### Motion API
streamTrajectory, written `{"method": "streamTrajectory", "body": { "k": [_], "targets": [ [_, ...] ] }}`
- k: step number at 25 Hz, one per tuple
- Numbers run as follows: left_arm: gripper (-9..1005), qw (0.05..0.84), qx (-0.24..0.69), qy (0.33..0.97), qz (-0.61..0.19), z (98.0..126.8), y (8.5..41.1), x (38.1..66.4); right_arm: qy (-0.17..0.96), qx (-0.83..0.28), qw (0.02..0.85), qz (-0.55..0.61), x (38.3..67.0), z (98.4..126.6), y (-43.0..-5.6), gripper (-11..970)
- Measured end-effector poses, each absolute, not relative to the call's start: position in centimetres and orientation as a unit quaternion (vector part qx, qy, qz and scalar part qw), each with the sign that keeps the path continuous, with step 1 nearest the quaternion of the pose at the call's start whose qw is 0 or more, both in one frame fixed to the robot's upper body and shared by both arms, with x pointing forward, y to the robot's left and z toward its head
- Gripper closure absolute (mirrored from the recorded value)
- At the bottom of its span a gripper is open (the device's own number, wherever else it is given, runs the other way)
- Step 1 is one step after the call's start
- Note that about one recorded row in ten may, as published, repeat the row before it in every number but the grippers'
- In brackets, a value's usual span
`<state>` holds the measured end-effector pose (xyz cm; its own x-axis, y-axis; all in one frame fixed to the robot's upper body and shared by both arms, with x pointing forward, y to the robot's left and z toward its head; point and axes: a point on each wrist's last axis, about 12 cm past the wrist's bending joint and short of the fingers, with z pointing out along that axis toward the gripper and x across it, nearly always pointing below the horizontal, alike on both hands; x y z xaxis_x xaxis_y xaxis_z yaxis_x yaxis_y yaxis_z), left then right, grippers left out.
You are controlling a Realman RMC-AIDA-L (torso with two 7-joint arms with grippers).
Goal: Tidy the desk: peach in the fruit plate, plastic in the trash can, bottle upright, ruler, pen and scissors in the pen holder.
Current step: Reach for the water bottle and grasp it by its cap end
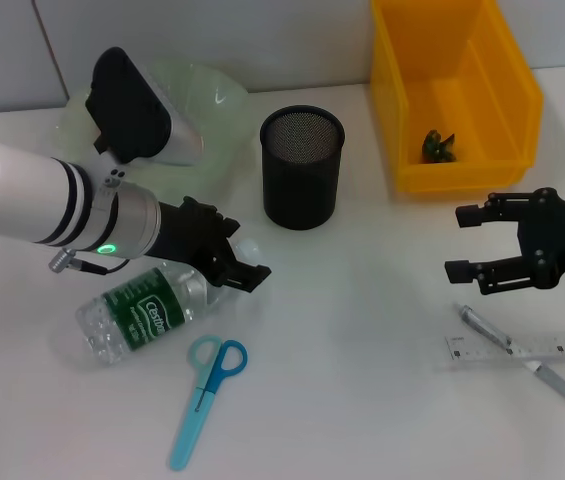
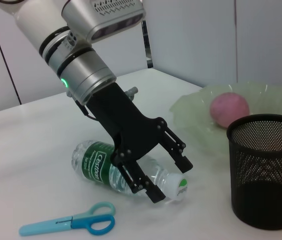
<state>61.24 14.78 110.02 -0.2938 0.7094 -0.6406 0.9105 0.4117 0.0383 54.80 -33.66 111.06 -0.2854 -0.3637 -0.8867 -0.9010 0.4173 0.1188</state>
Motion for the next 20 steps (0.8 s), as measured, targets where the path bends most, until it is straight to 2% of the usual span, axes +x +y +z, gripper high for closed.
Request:
{"method": "streamTrajectory", "body": {
  "k": [17,20],
  "targets": [
    [224,0.297,0.525,0.781,-0.162,109.9,14.42,61.17,0.734,-0.433,0.413,0.32,54.84,110.96,-33.68,133],
    [280,0.298,0.527,0.78,-0.16,109.89,14.37,61.2,0.735,-0.434,0.411,0.319,54.82,110.92,-33.7,133]
  ]
}}
